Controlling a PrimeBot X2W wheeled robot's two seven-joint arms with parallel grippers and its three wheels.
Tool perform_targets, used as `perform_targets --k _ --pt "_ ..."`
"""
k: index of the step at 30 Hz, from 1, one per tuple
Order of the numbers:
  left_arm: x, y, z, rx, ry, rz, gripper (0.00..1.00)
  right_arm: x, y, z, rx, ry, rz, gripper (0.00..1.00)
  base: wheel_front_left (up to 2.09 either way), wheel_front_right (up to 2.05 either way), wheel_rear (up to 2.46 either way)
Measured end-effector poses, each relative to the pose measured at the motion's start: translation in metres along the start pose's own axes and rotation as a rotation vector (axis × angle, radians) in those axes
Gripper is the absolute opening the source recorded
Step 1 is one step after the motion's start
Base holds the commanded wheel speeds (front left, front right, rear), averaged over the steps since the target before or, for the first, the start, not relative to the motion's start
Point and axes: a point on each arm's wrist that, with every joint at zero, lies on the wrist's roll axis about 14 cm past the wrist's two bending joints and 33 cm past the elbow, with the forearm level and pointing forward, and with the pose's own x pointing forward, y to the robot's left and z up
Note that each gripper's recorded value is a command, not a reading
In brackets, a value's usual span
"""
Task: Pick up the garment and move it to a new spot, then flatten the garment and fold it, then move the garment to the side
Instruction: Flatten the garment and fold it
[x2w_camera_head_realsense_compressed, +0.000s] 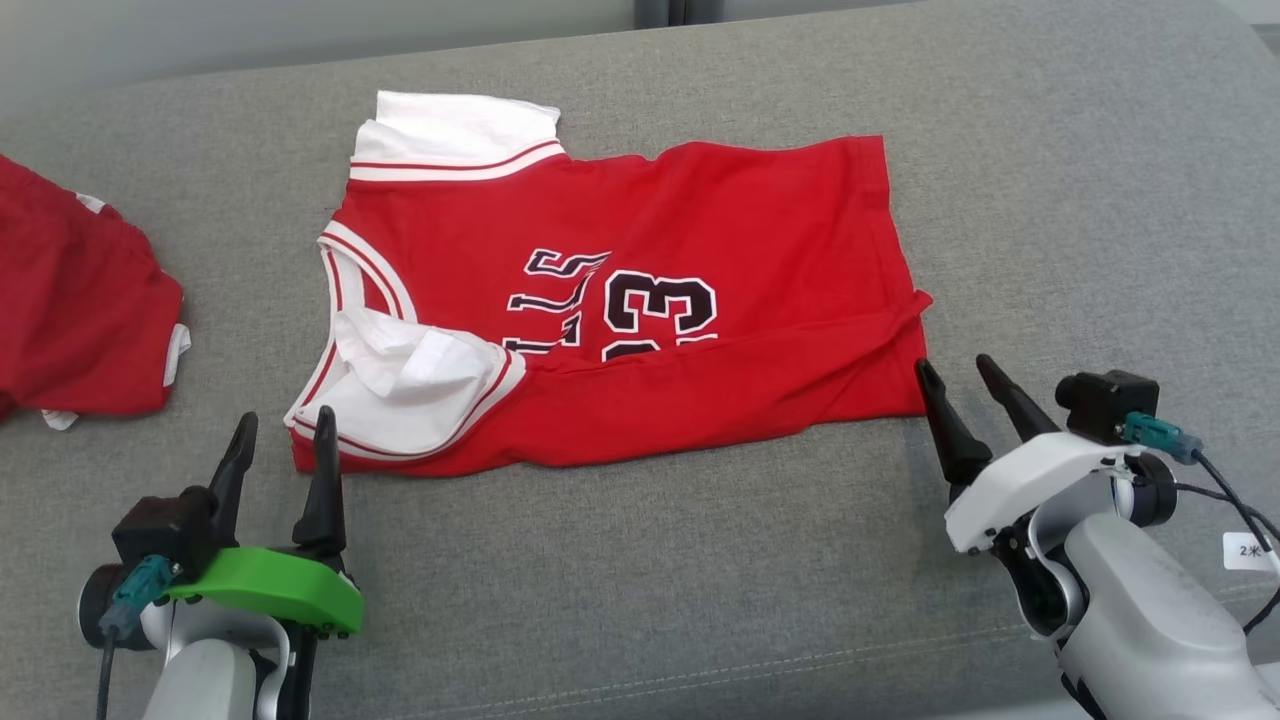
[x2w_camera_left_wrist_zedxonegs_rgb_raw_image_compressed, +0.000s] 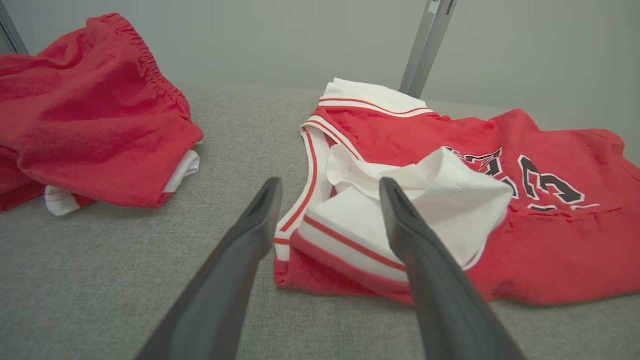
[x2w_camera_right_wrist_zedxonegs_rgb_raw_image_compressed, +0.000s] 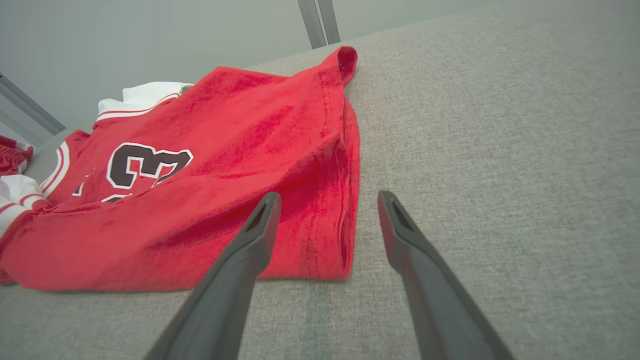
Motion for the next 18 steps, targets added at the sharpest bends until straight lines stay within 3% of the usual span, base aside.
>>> perform_targets --k 9,18 --pt "-0.017 0.01 -0.037 0.007 0.114 0.034 1.0 -0.005 0.002 -0.031 -0.026 0.081 -0.004 1.0 0.0 0.0 0.0" --pt "-0.009 0.014 -0.051 0.032 0.168 0.032 1.0 0.003 0.008 -0.041 -0.02 0.105 -0.003 1.0 0.0 0.0 0.0"
